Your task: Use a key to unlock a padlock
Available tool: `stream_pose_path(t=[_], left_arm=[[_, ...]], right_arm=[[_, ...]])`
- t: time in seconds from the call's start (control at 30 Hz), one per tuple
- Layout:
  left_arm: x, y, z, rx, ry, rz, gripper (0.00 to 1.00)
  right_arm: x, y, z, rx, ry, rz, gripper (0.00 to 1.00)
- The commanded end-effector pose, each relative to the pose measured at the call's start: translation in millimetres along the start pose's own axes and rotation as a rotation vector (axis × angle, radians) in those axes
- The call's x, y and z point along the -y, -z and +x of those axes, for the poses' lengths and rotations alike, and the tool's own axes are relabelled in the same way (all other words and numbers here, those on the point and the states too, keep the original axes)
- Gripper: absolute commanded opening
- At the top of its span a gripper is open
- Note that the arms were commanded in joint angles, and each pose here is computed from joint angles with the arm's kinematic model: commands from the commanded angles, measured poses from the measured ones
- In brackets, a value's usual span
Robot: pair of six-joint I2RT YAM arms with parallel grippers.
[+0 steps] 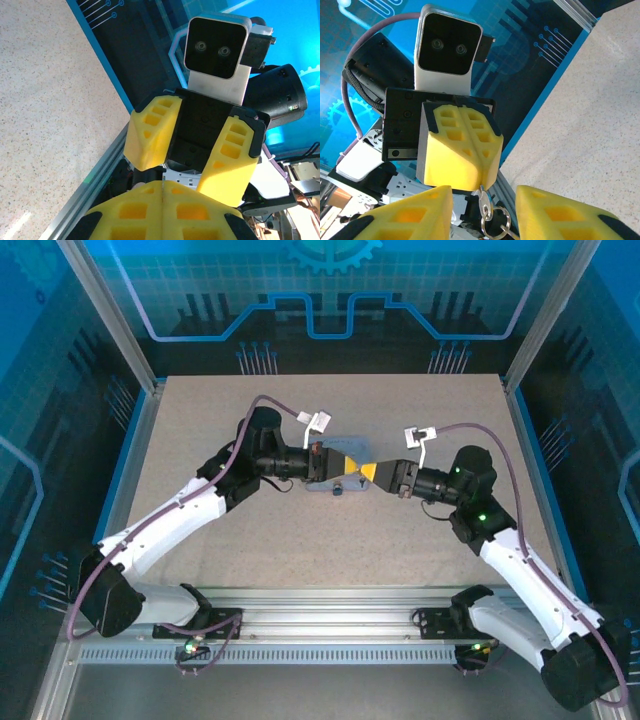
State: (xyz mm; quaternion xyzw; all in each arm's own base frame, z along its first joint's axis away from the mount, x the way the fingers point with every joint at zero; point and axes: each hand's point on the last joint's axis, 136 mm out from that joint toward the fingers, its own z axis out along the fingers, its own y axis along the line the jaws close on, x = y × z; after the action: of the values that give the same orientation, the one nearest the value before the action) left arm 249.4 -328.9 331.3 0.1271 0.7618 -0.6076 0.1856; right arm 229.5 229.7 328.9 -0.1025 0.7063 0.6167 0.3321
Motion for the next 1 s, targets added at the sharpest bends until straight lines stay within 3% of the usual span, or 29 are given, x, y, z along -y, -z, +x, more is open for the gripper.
stream_pose_path(t=[0.0,0.23,0.7,0.83,0.87,0.93,0.97], left_arm=[[5.8,1.0,1.4,0.008,-0.007,0.016,0.00],[4.7,0.9,1.6,0.009,-0.006,0.014,0.00],[5.3,2.4,0.0,0.015,-0.008,0.013,0.00],[5.1,2.3,-0.5,0.016,-0.009,0.014,0.00],[4.8,2.0,-0.6,0.016,-0.007,0.013,0.00],[4.6,1.6,-0.4,0.013,-0.007,0.014,0.00],[4.2,1.3,-0.2,0.012,-0.006,0.014,0.00]], right_arm=[[-14.0,-3.2,-3.4,0.004,0.041,-0.045,0.36],[-15.7,-7.0,0.9,-0.022,0.047,-0.052,0.34],[-11.1,-4.6,5.6,-0.033,0.051,-0.033,0.01],[-11.3,-3.0,6.8,-0.037,0.053,-0.030,0.00],[-11.7,-2.6,6.7,-0.037,0.054,-0.030,0.02],[-12.3,-1.9,6.1,-0.034,0.056,-0.028,0.15],[-12.4,-1.6,5.5,-0.033,0.058,-0.026,0.15]])
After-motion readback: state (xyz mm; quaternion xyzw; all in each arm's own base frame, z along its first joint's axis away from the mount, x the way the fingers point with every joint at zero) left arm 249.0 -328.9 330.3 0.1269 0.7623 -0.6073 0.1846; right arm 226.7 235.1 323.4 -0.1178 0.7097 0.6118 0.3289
